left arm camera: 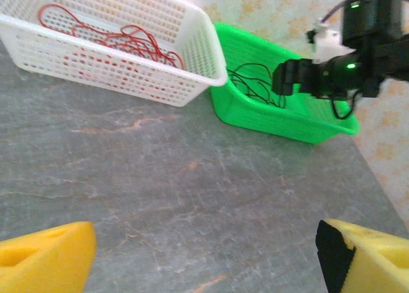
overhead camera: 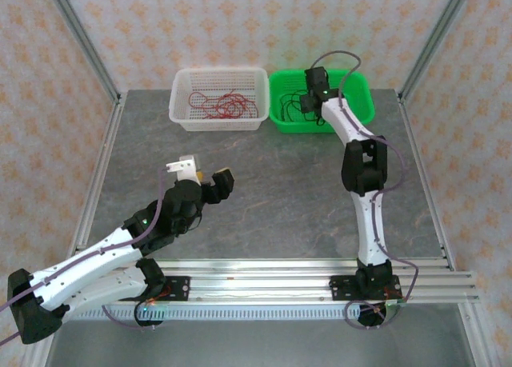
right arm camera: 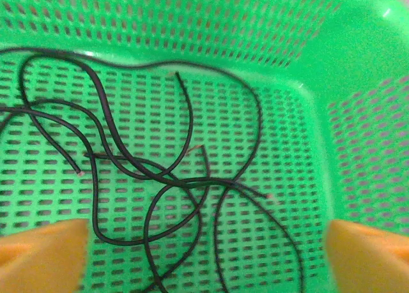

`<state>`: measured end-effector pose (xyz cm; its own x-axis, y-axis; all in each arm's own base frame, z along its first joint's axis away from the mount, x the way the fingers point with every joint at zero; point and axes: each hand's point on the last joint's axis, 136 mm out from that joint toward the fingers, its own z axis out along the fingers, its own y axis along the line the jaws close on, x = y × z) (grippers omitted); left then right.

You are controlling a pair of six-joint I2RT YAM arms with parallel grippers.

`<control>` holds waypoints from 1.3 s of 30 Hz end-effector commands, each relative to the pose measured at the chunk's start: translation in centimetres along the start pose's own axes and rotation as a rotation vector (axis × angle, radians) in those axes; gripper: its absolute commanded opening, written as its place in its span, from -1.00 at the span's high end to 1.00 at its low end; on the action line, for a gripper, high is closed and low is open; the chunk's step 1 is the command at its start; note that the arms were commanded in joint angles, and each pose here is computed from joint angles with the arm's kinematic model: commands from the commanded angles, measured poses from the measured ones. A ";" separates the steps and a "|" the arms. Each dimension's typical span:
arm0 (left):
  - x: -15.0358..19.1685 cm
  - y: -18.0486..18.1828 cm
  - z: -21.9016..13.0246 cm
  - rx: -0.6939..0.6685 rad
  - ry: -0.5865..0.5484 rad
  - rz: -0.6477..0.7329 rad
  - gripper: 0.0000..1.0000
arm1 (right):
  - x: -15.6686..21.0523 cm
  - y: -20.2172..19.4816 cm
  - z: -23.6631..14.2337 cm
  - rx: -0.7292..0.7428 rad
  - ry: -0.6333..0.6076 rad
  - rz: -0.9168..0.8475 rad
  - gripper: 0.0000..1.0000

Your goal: Untangle the cables

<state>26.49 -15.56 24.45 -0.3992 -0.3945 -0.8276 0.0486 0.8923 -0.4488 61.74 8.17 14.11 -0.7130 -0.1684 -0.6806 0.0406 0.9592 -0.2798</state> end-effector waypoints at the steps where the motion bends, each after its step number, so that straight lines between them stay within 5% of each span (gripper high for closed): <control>1: -1.0 2.1 -0.4 -0.110 -0.060 0.064 -0.83 | -4.5 -3.5 -6.9 0.008 -0.115 0.103 -1.00; 5: -2.9 4.7 -1.2 -0.237 -0.196 0.120 -0.95 | -4.5 -4.9 -11.3 -0.020 -0.183 0.182 -0.99; 9: -3.5 8.6 -2.6 -0.350 -0.373 0.119 -0.87 | -2.7 -6.9 -16.3 -0.037 -0.296 0.281 -0.99; 14: -3.2 15.9 -6.2 -0.511 -0.636 0.001 -0.66 | 3.5 -9.7 -21.7 -0.023 -0.462 0.391 -0.99; 18: -1.3 19.5 -8.1 -0.539 -0.761 0.078 -0.62 | 9.4 -10.6 -23.6 -0.028 -0.580 0.418 -0.99; 23: -0.9 21.6 -7.9 -0.617 -0.761 0.148 -0.67 | 16.4 -10.9 -23.4 -0.017 -0.691 0.481 -0.99; 27: -2.0 22.5 -7.6 -0.575 -0.813 0.087 -0.98 | 19.8 -11.3 -22.2 0.026 -0.708 0.530 -0.99; 39: -3.4 23.2 -3.4 -0.647 -0.755 0.173 -0.99 | 21.3 -11.4 -21.5 0.060 -0.762 0.491 -1.00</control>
<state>27.84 6.81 17.59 0.1431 -0.0607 -0.9878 -0.5777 0.8053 -0.1331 31.27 -0.68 15.87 -0.0335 0.1429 -0.9892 0.2427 0.9613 0.1306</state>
